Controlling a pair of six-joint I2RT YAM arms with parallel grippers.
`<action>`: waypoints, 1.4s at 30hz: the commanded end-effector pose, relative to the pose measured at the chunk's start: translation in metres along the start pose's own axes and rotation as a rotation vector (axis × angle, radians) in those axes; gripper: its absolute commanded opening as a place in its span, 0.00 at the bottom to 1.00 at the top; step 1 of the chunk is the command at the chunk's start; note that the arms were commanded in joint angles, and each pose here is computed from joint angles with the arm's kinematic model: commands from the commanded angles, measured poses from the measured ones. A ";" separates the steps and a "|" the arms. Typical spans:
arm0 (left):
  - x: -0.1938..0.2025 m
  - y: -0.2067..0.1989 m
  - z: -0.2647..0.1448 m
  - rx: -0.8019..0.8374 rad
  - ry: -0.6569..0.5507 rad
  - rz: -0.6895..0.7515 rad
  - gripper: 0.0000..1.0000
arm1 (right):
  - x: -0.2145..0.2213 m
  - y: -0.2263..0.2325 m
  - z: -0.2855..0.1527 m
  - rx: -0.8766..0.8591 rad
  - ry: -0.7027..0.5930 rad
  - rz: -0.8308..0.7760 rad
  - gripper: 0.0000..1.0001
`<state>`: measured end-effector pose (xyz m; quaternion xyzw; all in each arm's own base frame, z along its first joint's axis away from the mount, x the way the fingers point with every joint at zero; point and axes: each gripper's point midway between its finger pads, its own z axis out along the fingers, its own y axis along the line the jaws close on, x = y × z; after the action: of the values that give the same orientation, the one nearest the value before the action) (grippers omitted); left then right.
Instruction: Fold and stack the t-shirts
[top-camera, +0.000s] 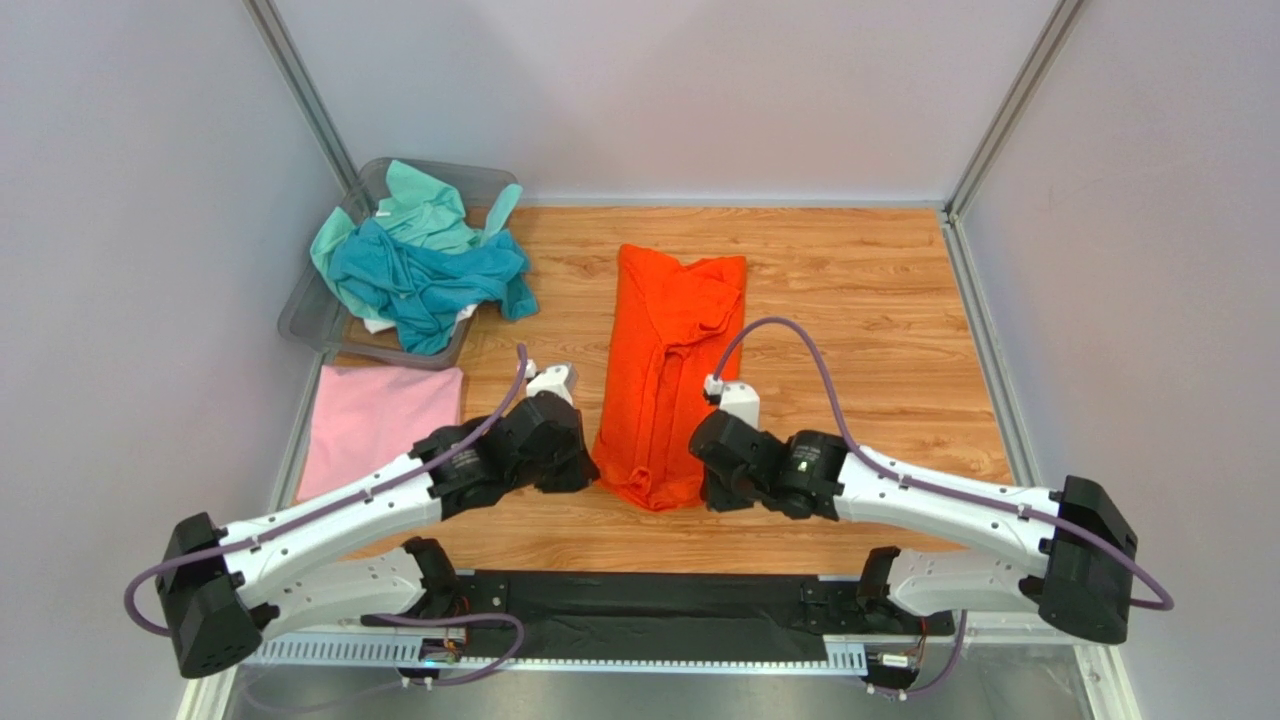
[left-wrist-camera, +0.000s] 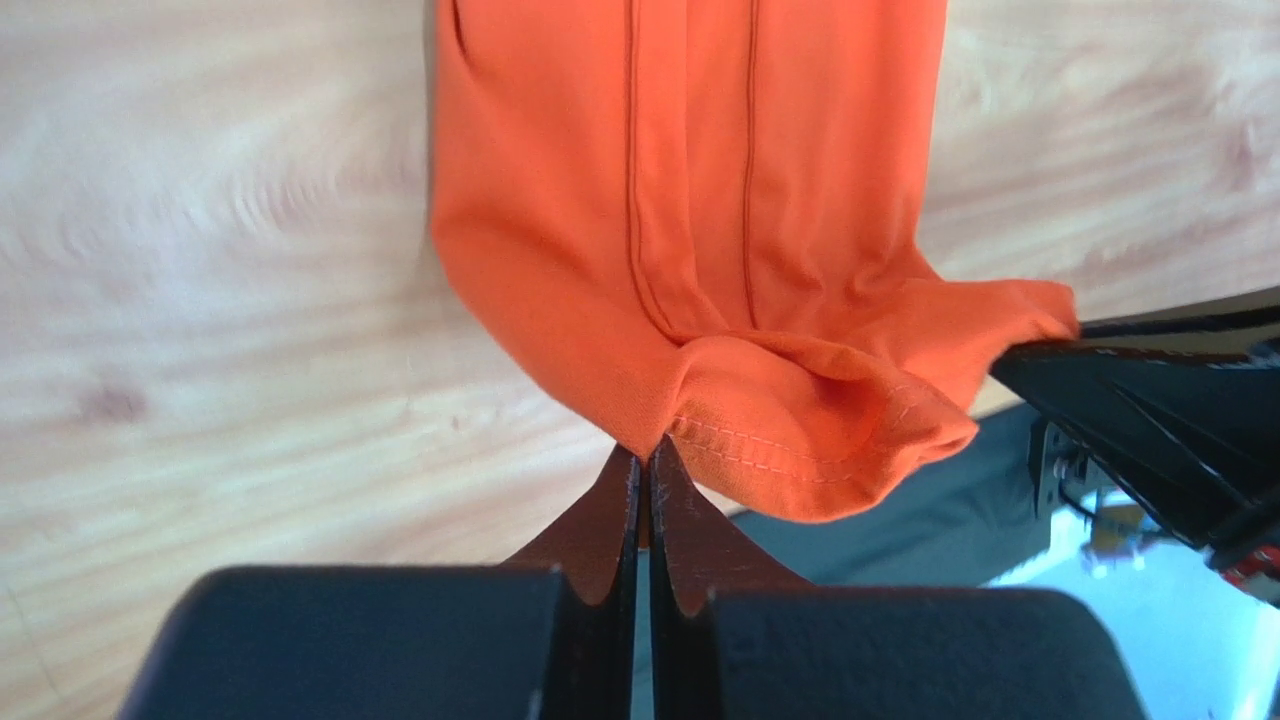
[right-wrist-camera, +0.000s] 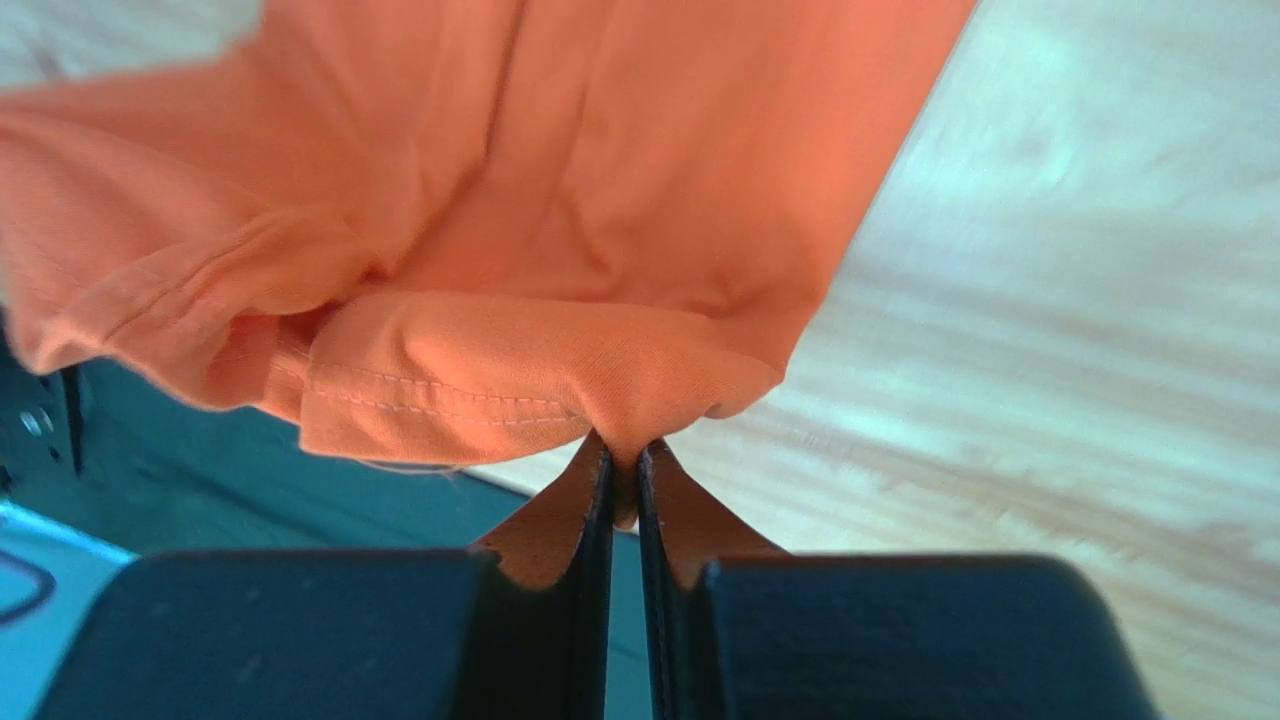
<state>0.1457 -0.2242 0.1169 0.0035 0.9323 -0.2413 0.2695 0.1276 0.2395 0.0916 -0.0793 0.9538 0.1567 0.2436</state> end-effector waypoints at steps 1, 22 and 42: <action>-0.039 -0.013 0.001 0.006 -0.076 0.097 0.00 | -0.048 0.005 -0.004 -0.005 -0.110 -0.065 0.08; -0.164 -0.022 0.084 -0.001 -0.063 0.133 0.00 | -0.175 -0.030 0.038 -0.002 -0.180 0.029 0.07; -0.182 -0.007 0.150 0.009 0.056 0.163 0.00 | -0.180 -0.074 0.092 0.060 -0.086 0.135 0.08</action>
<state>0.3601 -0.2702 0.0891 0.0762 0.9427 -0.2142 0.2442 0.3221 0.2060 0.0773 -0.0018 0.9581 0.1325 0.2540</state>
